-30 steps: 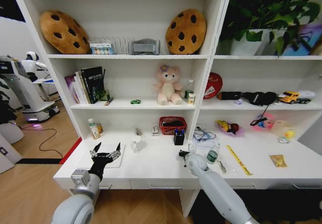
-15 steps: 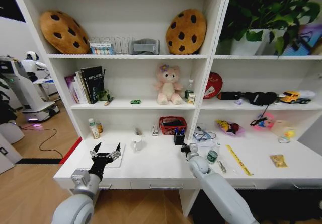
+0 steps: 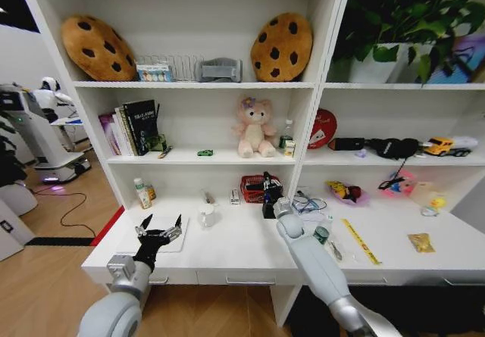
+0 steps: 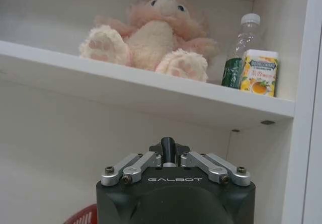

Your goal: Organize the objects on the table.

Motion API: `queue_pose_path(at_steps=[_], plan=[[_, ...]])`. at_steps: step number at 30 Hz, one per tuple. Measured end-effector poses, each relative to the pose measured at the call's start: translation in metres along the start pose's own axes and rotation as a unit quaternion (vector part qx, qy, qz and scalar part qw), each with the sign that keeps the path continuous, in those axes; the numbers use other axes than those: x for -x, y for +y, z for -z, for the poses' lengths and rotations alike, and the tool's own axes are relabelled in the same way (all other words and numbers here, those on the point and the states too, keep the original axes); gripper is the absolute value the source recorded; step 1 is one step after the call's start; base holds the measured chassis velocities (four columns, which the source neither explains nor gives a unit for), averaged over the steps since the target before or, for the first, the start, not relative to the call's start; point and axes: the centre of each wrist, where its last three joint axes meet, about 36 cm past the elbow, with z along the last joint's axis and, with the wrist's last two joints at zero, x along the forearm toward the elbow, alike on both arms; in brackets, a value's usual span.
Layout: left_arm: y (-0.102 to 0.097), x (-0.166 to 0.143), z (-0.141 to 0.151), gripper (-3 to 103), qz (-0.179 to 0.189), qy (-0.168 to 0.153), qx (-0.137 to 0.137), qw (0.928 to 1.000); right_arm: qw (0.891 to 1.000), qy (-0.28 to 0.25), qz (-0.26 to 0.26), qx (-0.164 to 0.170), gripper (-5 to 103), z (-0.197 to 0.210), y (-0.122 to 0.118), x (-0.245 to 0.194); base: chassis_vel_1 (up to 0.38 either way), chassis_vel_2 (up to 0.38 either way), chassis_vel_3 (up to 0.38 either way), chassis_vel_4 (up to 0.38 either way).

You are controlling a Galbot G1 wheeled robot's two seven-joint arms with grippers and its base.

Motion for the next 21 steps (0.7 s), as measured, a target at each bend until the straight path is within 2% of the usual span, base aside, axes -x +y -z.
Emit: queue_pose_path(at_steps=[7, 21], plan=[[0.000, 0.000, 0.000, 100, 0.000, 0.000, 0.000, 1.0000, 1.000, 0.015, -0.016, -0.011, 12, -0.026, -0.005, 0.005, 0.000, 0.000, 0.000, 0.000], [0.000, 0.000, 0.000, 100, 0.000, 0.000, 0.000, 1.0000, 0.999, 0.024, -0.024, 0.002, 12, -0.044, 0.009, 0.006, 0.000, 0.000, 0.000, 0.000]])
